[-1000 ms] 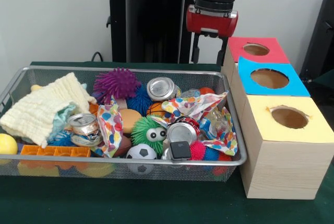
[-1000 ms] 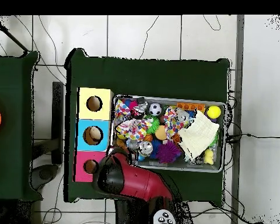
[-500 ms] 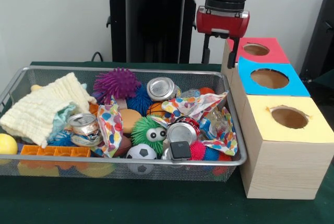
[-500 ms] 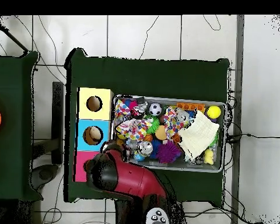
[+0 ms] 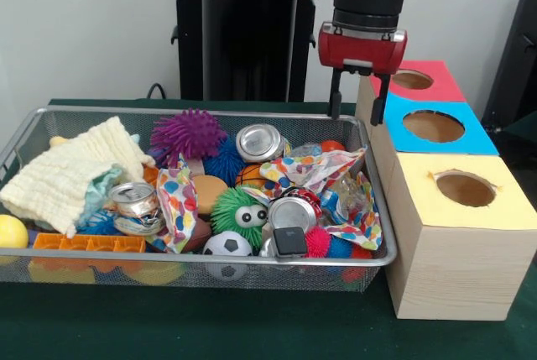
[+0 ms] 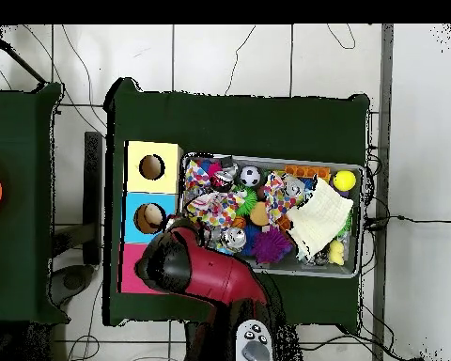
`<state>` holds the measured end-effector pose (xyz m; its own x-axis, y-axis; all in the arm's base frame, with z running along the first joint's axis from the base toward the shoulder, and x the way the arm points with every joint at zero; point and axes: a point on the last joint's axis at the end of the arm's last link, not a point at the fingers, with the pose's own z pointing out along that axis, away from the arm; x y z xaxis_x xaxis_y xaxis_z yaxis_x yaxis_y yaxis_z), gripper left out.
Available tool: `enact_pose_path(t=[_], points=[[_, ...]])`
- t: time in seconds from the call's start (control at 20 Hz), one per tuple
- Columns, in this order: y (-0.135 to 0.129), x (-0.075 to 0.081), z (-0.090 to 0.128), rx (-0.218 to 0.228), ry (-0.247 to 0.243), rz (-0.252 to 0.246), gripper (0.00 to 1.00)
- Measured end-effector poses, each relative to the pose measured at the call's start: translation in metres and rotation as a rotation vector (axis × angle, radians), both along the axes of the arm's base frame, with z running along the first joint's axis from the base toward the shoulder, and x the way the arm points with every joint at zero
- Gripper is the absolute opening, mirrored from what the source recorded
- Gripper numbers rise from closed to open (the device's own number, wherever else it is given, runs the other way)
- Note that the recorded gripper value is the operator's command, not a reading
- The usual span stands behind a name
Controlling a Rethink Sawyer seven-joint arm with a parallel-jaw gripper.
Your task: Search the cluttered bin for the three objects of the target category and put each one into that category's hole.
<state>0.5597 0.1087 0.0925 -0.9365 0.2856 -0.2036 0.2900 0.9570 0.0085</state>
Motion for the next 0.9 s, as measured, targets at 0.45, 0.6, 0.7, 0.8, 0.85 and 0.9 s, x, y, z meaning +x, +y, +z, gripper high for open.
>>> enact_pose_path(t=[0.45,0.6,0.7,0.8,0.85,0.9], points=[[0.003,0.016,-0.009,0.004,-0.012,0.007,1.0],[0.004,0.018,-0.014,0.007,-0.013,0.009,1.0],[0.005,0.019,-0.016,0.008,-0.011,0.009,1.0],[0.004,0.019,-0.02,0.008,-0.009,0.009,1.0],[0.004,0.019,-0.022,0.008,-0.008,0.009,1.0],[0.003,0.019,-0.024,0.008,-0.008,0.008,1.0]])
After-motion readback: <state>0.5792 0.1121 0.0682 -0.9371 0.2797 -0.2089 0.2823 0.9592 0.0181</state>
